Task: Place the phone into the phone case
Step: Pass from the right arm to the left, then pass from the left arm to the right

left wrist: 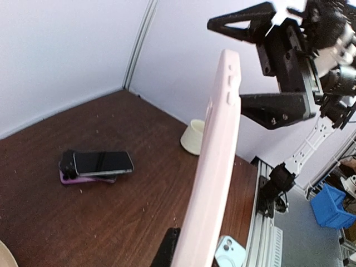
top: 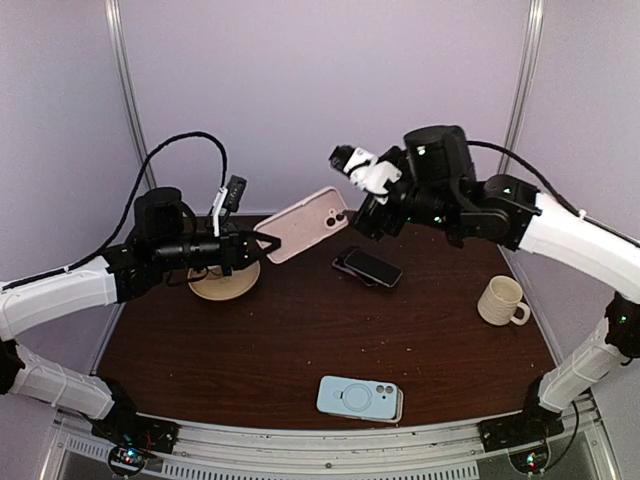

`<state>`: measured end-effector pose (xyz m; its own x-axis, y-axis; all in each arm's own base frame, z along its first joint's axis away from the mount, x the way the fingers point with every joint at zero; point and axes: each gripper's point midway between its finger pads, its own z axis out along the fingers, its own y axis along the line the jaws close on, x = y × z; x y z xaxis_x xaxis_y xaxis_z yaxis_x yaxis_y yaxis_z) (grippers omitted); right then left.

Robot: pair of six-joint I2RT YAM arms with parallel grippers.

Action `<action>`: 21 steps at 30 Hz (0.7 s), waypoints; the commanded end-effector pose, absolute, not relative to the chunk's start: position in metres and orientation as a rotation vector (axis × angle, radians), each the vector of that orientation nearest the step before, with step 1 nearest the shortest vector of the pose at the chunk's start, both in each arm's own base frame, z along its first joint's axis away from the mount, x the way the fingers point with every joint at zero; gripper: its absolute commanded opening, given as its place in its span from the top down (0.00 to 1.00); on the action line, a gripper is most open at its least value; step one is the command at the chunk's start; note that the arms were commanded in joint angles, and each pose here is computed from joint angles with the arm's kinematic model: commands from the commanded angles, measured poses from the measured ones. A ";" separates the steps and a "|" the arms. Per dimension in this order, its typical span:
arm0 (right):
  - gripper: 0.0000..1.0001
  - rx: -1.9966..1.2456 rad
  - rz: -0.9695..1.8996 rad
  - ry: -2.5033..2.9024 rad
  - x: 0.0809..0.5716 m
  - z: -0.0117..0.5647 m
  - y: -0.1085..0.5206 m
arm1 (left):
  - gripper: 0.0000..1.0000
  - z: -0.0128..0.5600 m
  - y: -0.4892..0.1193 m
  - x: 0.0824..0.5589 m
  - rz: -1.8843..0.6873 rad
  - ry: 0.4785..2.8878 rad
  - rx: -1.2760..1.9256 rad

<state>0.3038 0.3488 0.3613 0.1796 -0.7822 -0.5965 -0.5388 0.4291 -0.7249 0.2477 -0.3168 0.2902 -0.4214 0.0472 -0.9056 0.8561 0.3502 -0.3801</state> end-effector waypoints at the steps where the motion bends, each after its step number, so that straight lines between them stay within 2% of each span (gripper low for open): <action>1: 0.00 -0.744 0.489 1.638 0.282 0.409 0.339 | 1.00 0.367 -0.308 0.253 -1.212 1.429 0.638; 7: 0.04 -0.461 1.135 1.536 0.261 0.426 0.373 | 1.00 0.392 -0.298 0.249 -1.187 1.296 0.501; 13: 0.17 -0.368 1.272 1.518 0.272 0.427 0.393 | 1.00 0.394 -0.303 0.245 -1.262 1.260 0.459; 15: 0.24 -0.368 1.313 1.507 0.273 0.428 0.401 | 1.00 0.399 -0.305 0.241 -1.298 1.233 0.459; 21: 0.59 -0.413 1.390 1.452 0.268 0.438 0.414 | 1.00 0.397 -0.309 0.239 -1.313 1.241 0.464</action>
